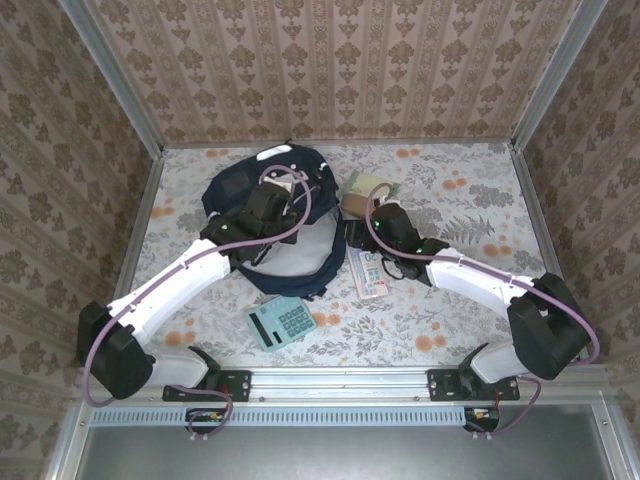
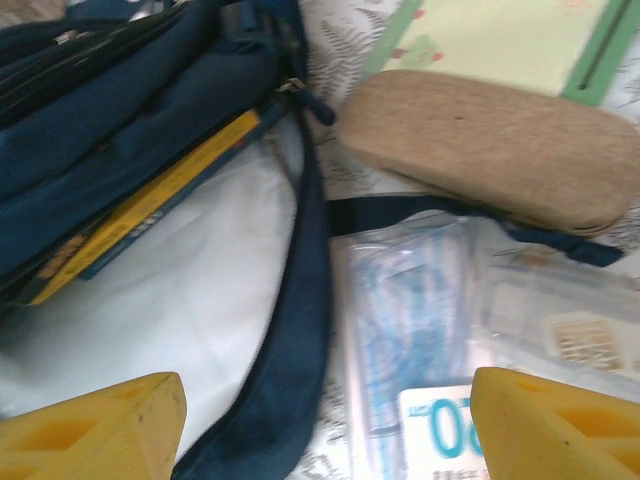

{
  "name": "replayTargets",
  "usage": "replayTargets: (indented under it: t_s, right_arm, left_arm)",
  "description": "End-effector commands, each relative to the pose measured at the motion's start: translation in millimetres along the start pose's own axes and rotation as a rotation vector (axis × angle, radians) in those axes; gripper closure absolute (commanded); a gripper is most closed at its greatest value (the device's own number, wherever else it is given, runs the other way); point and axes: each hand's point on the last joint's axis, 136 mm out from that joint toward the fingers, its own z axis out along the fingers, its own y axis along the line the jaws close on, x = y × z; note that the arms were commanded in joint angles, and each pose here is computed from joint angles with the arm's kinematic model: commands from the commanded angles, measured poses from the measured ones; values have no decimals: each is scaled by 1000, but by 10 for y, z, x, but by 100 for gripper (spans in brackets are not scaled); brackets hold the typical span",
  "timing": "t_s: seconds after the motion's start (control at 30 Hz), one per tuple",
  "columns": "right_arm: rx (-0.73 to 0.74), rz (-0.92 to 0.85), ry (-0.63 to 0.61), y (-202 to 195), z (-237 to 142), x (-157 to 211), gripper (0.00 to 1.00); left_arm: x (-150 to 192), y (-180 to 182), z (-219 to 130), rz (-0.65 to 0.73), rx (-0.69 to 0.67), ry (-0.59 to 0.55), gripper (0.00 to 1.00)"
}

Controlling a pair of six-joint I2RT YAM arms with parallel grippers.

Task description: Pack the student bag

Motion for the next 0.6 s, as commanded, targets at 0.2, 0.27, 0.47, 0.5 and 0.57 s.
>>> replayTargets:
  t_s: [0.2, 0.27, 0.47, 0.5, 0.57]
  right_arm:
    - [97, 35, -1, -412, 475, -458, 38]
    - [104, 43, 13, -460, 659, -532, 44]
    - [118, 100, 75, -585, 1204, -665, 67]
    - [117, 110, 74, -599, 1263, -700, 68]
    - [117, 128, 63, -636, 1406, -754, 72]
  left_arm:
    - [-150, -95, -205, 0, 72, -96, 100]
    - [-147, -96, -229, -5, 79, -107, 100]
    - [-120, -127, -223, -2, 100, -110, 100]
    - [-117, -136, -216, -3, 105, -109, 100]
    - [-101, -149, -190, 1, 109, -101, 100]
